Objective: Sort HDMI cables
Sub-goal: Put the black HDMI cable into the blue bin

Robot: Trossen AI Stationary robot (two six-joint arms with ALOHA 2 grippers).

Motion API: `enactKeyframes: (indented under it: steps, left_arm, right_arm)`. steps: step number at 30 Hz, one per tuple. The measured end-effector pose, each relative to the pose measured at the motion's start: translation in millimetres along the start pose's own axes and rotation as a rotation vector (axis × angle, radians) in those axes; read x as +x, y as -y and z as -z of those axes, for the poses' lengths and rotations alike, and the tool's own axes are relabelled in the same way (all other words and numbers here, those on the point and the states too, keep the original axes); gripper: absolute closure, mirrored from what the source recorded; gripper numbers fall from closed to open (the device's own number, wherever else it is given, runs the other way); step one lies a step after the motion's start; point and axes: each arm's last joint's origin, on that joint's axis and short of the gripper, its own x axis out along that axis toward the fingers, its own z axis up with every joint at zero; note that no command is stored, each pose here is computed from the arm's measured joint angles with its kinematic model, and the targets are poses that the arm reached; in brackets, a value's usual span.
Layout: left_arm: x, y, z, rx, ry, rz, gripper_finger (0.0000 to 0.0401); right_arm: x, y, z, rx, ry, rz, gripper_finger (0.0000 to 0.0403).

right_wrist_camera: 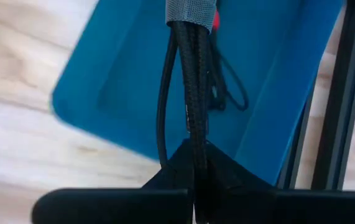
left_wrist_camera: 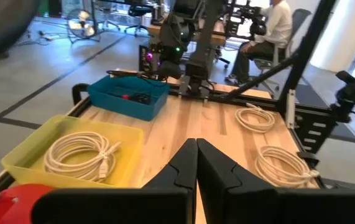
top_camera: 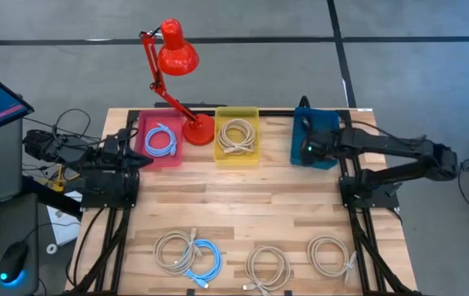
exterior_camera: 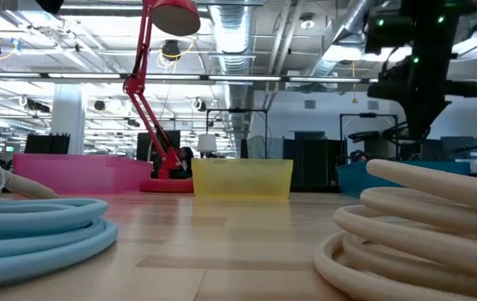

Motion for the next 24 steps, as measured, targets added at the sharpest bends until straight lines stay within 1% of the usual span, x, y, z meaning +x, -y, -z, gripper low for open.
enactKeyframes:
  steps: [7, 12, 19, 24]
  left_arm:
    - [0.0, -0.6, -0.1, -0.033, 0.004, -0.021, 0.0396]
    - [0.0, -1.3, -0.3, -0.034, 0.009, -0.043, 0.0396]
    - [-0.1, -2.0, -0.4, -0.039, 0.015, -0.068, 0.0396]
    - [-0.1, -2.3, -0.5, -0.057, 0.018, -0.079, 0.0396]
  right_arm:
    - [17.5, 12.4, -27.0, -0.011, 0.003, -0.012, 0.0403]
    - [32.7, 18.3, -40.9, -0.035, -0.054, -0.022, 0.0403]
    - [59.5, 15.9, -47.9, -0.121, -0.184, 0.007, 0.0403]
    - [73.1, 10.1, -50.3, -0.137, -0.213, 0.026, 0.0396]
